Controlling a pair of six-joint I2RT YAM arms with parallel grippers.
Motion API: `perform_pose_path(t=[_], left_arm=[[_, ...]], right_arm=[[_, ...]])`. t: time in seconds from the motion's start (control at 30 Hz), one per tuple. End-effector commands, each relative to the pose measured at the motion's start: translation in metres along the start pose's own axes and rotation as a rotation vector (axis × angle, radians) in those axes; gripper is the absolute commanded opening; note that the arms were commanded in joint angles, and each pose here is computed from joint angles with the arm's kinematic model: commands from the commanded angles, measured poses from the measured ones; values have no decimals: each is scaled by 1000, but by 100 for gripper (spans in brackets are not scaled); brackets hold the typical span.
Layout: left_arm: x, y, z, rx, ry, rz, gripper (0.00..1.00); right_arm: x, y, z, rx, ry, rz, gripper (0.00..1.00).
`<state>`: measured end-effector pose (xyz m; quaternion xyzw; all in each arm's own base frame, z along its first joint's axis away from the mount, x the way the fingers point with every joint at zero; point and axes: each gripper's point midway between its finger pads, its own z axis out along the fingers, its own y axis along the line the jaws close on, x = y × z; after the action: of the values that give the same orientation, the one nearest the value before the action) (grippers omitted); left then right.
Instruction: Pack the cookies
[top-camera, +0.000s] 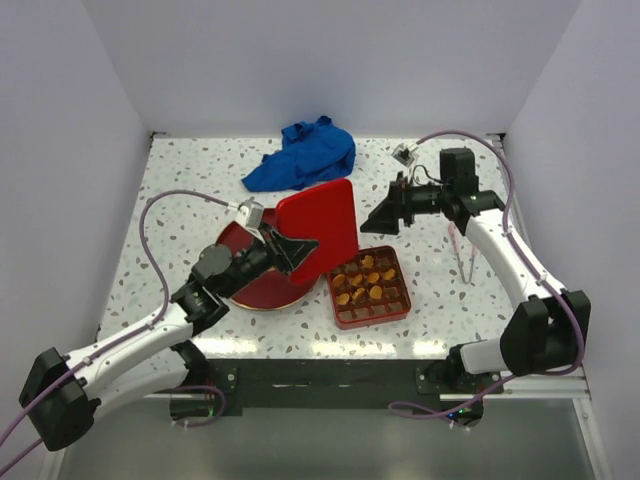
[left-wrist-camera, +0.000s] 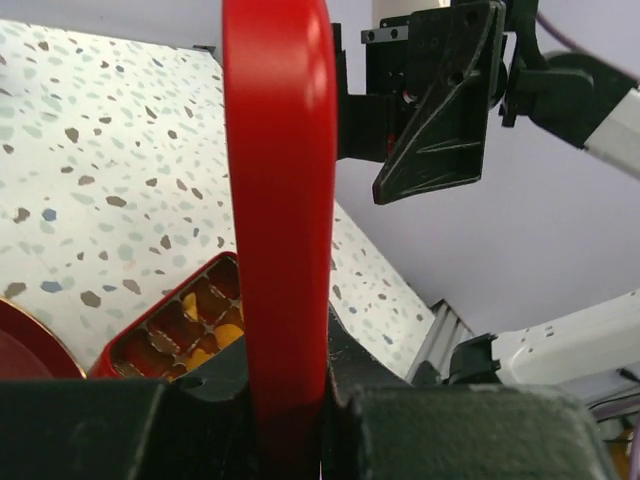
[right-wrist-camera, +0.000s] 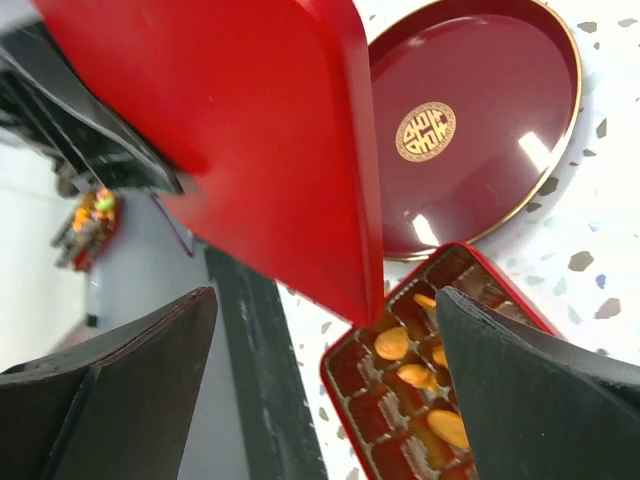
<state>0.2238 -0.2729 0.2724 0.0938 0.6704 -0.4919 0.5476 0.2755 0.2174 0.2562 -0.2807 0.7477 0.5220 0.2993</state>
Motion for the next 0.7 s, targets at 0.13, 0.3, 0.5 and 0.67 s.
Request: perform_pose_path(t=[0.13, 0.3, 0.5, 0.67], left_arm=[[-37, -31, -6, 194, -220, -355, 0], [-46, -34, -3, 242, -271, -437, 0], [-54, -29, -3, 269, -326, -537, 0], [-64, -25, -4, 280, -357, -591, 0]], right_arm=[[-24, 13, 9, -112, -86, 115, 95], [-20, 28, 22, -176, -67, 219, 94], [-27, 52, 27, -236, -39, 298, 86], [-37, 75, 25, -296, -5, 352, 76]])
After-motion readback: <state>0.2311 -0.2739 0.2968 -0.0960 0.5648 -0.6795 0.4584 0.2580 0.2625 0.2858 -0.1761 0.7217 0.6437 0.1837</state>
